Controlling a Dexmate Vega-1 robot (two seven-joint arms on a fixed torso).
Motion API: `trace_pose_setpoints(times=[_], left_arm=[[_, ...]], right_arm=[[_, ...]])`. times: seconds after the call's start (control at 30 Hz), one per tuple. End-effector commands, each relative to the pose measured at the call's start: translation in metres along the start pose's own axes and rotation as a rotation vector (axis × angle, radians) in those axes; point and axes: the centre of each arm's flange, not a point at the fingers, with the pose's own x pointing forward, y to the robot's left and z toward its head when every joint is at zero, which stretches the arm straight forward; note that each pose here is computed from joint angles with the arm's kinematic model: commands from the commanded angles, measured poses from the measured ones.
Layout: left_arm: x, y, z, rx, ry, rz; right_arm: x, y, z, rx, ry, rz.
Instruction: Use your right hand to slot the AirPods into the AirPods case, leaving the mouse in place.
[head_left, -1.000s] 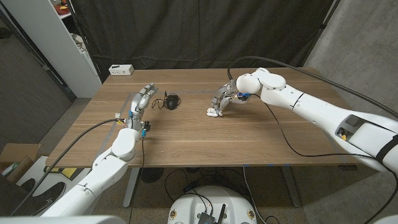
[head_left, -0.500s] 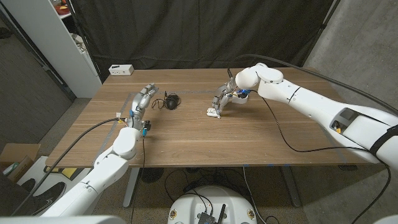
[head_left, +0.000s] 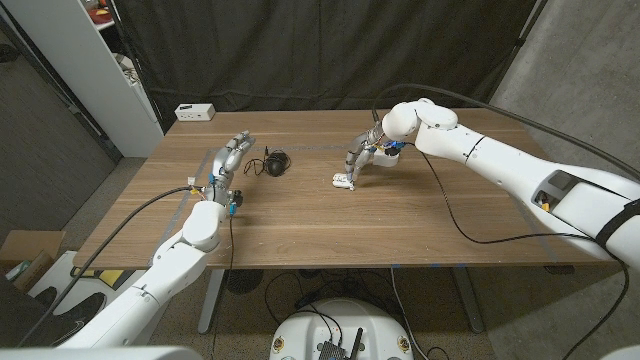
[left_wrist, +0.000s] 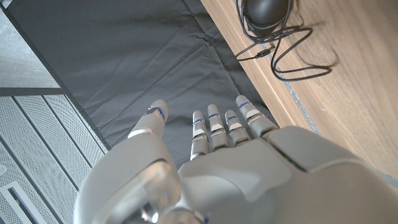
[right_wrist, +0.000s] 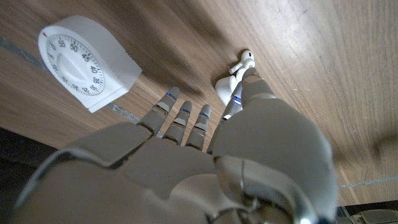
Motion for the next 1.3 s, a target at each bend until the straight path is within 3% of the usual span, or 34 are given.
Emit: trace_pose_setpoints(times=[0.03,0.2,0.33,0.37,0.4,0.57,0.7,0.87,1.03,1.3], left_arm=[[0.017,0.003,0.005,0.016,-0.023,-0.013],[0.030,0.003,0.008,0.020,-0.040,-0.039],[0.047,0.002,0.014,0.037,-0.058,-0.071],[0.047,0.002,0.014,0.037,-0.059,-0.071],[0.052,0.000,0.019,0.045,-0.073,-0.080],[0.061,-0.008,0.027,0.046,-0.107,-0.080],[0.069,-0.015,0.029,0.043,-0.139,-0.087],[0.079,-0.021,0.030,0.047,-0.153,-0.121],[0.089,-0.017,0.039,0.059,-0.164,-0.151],[0.097,-0.010,0.039,0.044,-0.173,-0.164]], right_arm=[[-0.055,0.016,0.011,0.277,0.028,-0.173],[-0.069,0.038,0.018,0.422,0.112,-0.327],[-0.069,0.068,0.025,0.521,0.218,-0.450],[-0.069,0.068,0.025,0.523,0.219,-0.452],[-0.070,0.078,0.027,0.562,0.249,-0.485],[-0.077,0.102,0.031,0.664,0.303,-0.613],[-0.075,0.124,0.035,0.755,0.350,-0.700],[-0.068,0.146,0.042,0.853,0.441,-0.777],[-0.066,0.153,0.050,0.940,0.528,-0.819],[-0.050,0.169,0.058,1.012,0.580,-0.846]])
